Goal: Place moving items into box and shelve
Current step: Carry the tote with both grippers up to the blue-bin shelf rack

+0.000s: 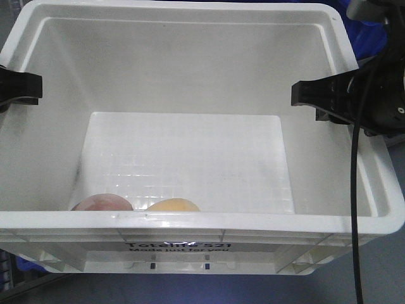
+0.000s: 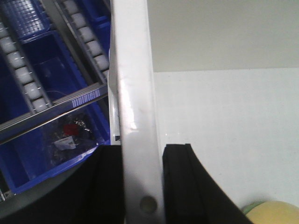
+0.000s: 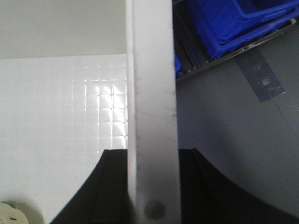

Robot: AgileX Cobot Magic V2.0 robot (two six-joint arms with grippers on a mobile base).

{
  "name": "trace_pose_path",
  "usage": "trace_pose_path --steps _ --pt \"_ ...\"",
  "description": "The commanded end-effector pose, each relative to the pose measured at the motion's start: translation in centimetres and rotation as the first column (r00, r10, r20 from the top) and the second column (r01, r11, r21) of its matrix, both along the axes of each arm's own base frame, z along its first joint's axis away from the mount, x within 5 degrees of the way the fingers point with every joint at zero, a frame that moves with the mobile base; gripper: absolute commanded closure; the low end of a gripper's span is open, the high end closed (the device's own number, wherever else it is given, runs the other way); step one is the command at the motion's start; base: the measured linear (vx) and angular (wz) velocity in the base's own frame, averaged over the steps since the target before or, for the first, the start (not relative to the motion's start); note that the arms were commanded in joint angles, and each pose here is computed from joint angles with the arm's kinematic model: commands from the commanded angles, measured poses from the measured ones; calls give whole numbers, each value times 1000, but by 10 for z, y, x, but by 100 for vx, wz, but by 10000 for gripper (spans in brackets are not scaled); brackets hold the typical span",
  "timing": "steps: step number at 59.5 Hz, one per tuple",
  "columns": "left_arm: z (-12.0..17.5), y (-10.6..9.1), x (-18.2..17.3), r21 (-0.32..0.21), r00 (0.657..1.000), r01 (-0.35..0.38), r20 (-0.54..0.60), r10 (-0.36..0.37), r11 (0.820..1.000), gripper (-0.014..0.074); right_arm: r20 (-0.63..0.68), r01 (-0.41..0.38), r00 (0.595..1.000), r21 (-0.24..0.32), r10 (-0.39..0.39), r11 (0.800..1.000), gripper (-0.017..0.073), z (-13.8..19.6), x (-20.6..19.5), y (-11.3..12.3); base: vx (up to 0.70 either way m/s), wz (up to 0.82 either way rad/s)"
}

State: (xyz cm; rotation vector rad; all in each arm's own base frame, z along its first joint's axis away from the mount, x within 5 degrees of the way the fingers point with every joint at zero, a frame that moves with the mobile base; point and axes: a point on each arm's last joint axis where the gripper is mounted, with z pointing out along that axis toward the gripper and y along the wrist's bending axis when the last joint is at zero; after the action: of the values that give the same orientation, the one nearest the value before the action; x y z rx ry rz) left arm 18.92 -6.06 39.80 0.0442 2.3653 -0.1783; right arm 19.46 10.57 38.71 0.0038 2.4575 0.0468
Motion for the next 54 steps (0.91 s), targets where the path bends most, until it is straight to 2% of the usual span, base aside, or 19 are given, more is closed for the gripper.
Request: trace_pose_path --steps 1,29,54 --pt "23 10 -1 48 986 -26 168 18 999 527 169 27 985 -34 -21 999 432 27 -2 -16 7 58" --pt "23 10 -1 48 986 -26 168 18 999 527 169 27 985 -34 -21 999 432 27 -2 -16 6 51" --pt "23 10 -1 48 986 -26 168 18 999 527 169 27 985 -34 -21 999 432 27 -2 -16 7 36"
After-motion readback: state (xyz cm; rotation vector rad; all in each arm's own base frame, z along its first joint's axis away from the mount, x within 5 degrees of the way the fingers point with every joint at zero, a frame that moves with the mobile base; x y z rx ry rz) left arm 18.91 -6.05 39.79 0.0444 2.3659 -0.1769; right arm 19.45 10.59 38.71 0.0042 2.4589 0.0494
